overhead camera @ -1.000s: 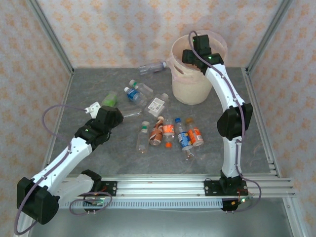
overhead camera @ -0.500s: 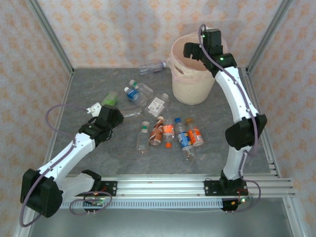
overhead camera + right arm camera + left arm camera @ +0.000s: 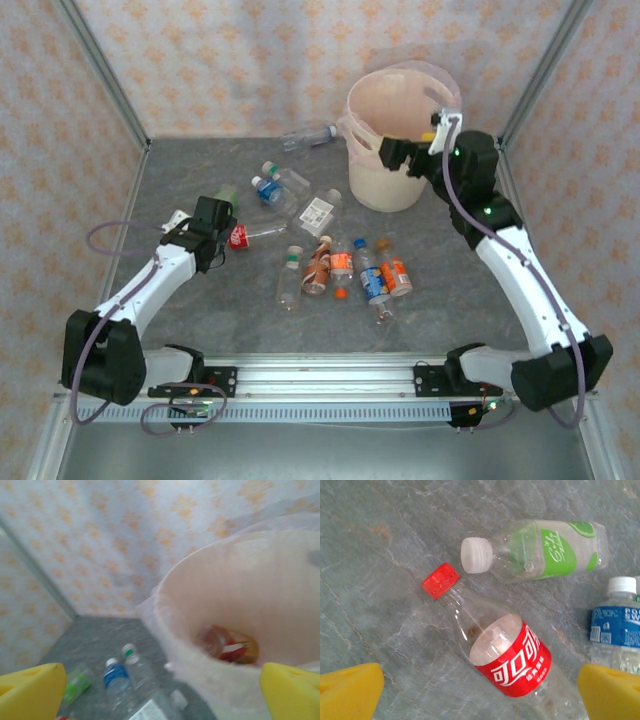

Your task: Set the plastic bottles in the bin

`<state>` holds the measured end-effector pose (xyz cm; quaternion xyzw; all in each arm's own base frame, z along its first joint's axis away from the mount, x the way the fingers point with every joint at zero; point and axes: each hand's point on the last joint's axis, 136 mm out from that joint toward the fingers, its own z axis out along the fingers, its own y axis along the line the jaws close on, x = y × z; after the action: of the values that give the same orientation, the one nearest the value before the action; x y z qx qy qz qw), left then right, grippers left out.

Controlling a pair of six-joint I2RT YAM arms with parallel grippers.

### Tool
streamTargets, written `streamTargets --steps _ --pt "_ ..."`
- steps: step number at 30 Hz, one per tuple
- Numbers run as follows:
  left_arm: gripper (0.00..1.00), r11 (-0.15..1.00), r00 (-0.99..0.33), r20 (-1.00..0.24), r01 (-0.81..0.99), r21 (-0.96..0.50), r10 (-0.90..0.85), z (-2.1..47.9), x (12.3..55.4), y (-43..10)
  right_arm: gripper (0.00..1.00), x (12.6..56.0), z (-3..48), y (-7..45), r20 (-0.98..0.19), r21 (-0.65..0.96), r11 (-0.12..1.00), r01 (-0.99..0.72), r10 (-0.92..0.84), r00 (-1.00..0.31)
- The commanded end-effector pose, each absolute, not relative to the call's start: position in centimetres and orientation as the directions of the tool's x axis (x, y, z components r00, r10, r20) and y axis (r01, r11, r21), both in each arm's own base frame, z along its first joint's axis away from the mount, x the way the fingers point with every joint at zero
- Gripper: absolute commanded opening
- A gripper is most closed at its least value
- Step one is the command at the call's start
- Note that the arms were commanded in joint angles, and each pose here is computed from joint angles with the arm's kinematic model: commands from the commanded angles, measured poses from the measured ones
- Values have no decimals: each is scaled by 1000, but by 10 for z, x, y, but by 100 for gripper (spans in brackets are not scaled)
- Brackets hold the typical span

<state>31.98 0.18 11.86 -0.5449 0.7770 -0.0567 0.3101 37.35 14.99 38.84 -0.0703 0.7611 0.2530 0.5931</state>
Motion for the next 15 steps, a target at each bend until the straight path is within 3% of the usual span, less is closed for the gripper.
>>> streamTargets --steps 1,5,15 --pt "100 238 -74 -350 -859 -453 -934 111 320 10 99 339 400 180 -964 258 765 -590 162 -211" --pt "94 126 23 -297 -872 -473 -955 95 328 20 99 322 370 185 -956 259 759 -597 115 -269" --pt "83 66 61 -253 -881 -468 -966 83 355 22 99 323 346 185 -945 265 778 -569 92 -313"
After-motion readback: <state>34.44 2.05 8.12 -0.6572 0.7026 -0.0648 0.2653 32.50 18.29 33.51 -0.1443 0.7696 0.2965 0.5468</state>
